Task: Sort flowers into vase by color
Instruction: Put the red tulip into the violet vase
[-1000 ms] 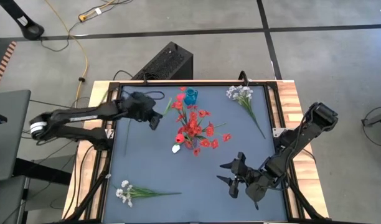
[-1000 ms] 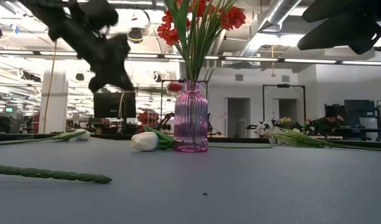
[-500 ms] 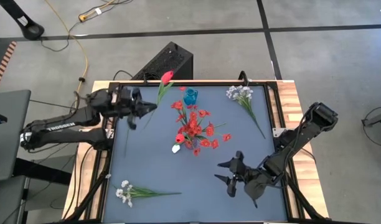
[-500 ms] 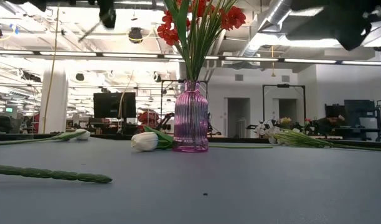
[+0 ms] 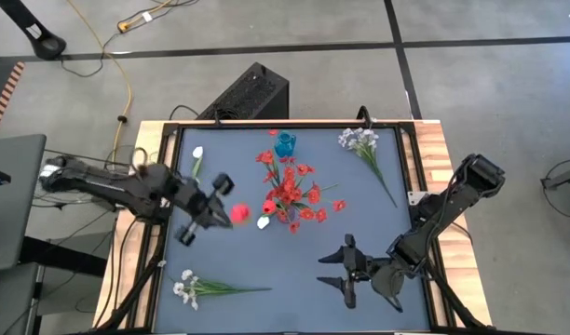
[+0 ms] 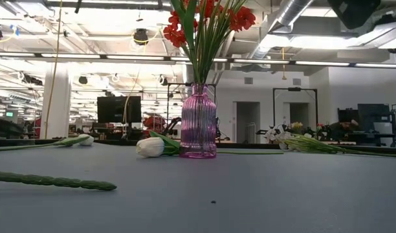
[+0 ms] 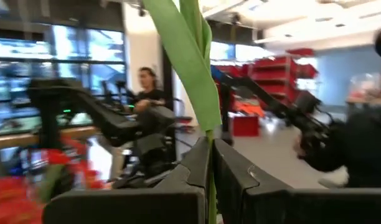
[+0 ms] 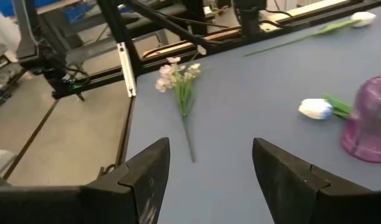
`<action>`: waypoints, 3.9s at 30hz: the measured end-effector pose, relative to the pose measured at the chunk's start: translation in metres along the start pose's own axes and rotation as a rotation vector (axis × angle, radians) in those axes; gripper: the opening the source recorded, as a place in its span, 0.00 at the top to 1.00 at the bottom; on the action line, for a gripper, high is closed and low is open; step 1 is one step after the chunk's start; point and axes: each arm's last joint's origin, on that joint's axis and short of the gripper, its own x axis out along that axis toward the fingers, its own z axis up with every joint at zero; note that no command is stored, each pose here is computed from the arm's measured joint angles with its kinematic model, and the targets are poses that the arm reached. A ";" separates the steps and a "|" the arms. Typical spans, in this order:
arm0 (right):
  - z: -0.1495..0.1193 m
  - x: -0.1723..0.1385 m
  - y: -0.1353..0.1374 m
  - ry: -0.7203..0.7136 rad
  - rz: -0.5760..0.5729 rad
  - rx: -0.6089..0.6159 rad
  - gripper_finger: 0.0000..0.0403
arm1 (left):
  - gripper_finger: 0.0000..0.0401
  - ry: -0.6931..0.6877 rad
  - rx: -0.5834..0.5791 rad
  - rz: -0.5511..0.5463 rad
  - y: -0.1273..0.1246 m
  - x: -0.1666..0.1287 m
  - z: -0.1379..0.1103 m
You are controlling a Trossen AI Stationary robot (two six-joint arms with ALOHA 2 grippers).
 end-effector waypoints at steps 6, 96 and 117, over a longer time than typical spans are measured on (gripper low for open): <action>-0.014 0.008 0.011 -0.029 0.040 -0.097 0.37 | 1.00 -0.011 0.035 -0.048 -0.021 0.041 -0.036; 0.041 -0.064 -0.032 -0.055 -0.302 -0.210 0.94 | 0.70 0.530 0.092 0.298 -0.033 0.064 -0.058; 0.063 -0.058 -0.193 -0.188 -0.205 0.055 0.94 | 0.70 0.720 0.036 0.445 0.010 0.043 -0.074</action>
